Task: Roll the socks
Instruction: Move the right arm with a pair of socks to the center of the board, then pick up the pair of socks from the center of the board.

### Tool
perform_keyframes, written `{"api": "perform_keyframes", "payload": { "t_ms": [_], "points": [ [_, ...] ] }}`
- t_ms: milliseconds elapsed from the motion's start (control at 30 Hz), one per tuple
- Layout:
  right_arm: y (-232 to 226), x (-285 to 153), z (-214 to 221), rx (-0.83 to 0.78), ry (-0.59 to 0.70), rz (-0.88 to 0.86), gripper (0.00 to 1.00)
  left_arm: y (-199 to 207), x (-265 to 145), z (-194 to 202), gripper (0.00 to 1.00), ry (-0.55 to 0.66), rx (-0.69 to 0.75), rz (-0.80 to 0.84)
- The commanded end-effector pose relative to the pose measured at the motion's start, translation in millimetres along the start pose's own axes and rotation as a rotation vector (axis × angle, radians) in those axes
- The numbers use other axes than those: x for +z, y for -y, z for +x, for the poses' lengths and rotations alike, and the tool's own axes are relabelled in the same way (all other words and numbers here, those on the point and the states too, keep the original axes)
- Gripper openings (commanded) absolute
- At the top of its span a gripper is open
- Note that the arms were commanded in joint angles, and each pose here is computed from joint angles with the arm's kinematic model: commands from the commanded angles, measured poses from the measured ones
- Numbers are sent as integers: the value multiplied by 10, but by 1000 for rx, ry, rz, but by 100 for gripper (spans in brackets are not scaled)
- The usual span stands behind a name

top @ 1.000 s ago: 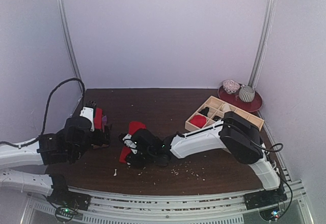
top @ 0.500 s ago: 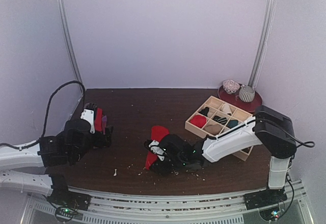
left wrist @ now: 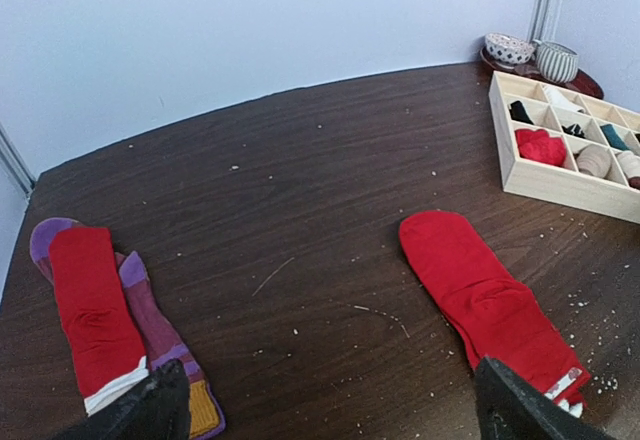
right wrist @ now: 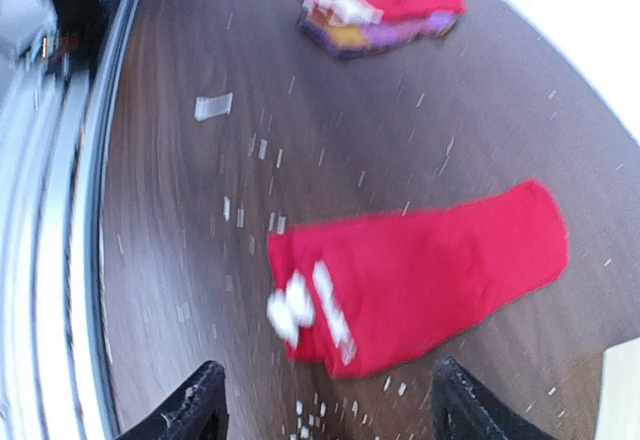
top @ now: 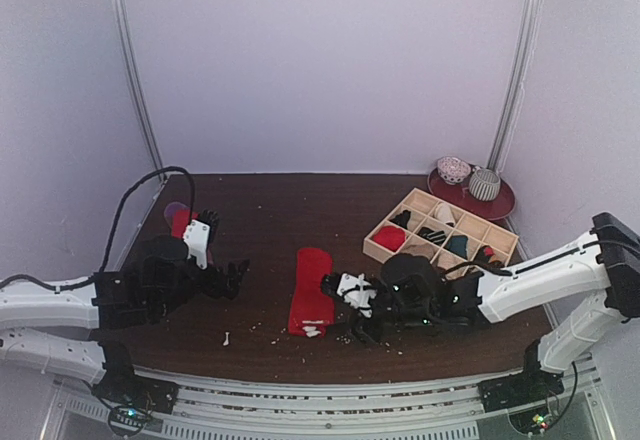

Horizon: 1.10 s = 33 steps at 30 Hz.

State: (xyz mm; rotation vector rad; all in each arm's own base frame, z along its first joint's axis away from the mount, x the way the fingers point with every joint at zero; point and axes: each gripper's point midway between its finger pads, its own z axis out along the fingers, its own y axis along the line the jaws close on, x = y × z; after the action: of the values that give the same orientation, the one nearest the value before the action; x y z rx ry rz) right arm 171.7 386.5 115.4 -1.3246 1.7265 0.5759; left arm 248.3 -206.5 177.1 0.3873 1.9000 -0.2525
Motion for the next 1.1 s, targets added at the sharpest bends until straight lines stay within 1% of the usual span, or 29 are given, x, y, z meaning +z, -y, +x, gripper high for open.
{"api": "perform_keyframes", "payload": {
  "t_ms": [0, 167, 267, 400, 467, 633, 767, 833, 933, 1000, 1067],
  "points": [
    [-62, 154, 193, -173, 3, -50, 69, 180, 45, -93, 98, 51, 27, 89],
    [-50, 459, 276, -212, -30, -98, 67, 217, 132, 15, 98, 9, 61, 85],
    [-67, 564, 254, -226, -24, -123, 66, 218, 141, 26, 98, 1, 70, 83],
    [-86, 698, 350, -242, -75, -157, 65, 188, 122, 60, 98, 0, 70, 76],
    [-92, 751, 465, -236, -113, -171, 63, 179, 115, 83, 98, -5, 72, 75],
    [-116, 781, 640, -207, -150, -201, 60, 160, 94, 95, 98, -3, 69, 74],
    [-152, 809, 780, -181, -201, -221, 56, 170, 87, 84, 98, 0, 71, 81],
    [-138, 825, 852, -163, -231, -214, 49, 187, 89, 91, 98, -2, 79, 90],
    [-158, 839, 963, -79, -309, -241, 32, 223, 83, 104, 97, -1, 91, 114],
    [-235, 796, 972, 16, -332, -304, 24, 250, 73, 154, 97, 1, 99, 138],
    [-348, 730, 925, 145, -326, -402, 19, 297, 58, 190, 97, 17, 97, 174]
  ]
}}
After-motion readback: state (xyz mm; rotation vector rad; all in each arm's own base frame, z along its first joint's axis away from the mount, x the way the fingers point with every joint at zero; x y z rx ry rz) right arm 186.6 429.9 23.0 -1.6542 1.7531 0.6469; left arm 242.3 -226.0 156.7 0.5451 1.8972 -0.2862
